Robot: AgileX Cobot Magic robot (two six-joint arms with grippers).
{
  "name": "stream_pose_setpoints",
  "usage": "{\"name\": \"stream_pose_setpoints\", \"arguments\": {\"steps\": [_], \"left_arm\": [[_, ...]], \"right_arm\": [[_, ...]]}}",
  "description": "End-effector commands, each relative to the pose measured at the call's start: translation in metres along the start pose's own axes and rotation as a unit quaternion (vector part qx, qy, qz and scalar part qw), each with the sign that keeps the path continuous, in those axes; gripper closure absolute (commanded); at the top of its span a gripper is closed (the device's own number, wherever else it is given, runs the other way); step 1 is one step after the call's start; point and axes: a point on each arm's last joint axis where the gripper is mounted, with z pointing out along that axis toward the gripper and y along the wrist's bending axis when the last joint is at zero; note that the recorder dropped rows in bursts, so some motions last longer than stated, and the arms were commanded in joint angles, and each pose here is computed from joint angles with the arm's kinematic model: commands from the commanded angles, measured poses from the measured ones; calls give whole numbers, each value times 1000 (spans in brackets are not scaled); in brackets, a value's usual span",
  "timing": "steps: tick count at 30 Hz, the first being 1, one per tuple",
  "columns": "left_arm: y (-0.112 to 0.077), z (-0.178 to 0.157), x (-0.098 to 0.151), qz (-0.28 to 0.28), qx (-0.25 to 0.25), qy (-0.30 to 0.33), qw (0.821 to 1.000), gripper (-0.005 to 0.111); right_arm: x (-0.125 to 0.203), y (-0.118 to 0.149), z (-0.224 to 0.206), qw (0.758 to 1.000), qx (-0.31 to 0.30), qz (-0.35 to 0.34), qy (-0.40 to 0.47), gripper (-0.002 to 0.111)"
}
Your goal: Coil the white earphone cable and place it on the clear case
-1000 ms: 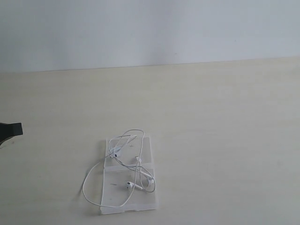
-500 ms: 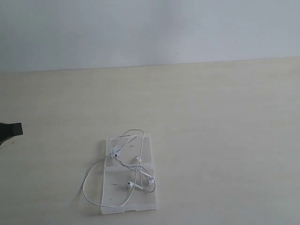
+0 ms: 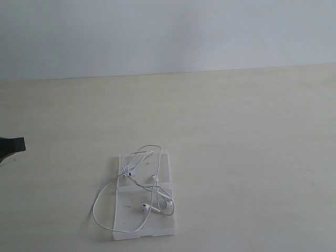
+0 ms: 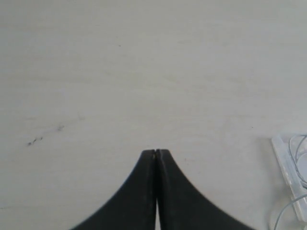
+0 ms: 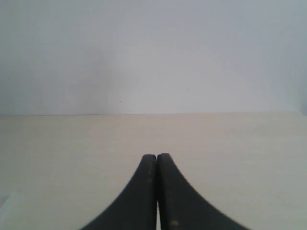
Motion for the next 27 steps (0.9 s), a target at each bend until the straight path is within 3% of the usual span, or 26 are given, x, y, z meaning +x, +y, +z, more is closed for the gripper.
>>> {"name": "stream_pose_setpoints", "arguments": {"steps": [1,27], "left_arm": [[0,-1,1,4,3,-2,1000,107],[0,-1,1,4,3,-2,1000,107]], "right_arm": [[6,0,-2,1000,2,-19,22,108],[12,-2,-3,998,17,12,55,108]]}}
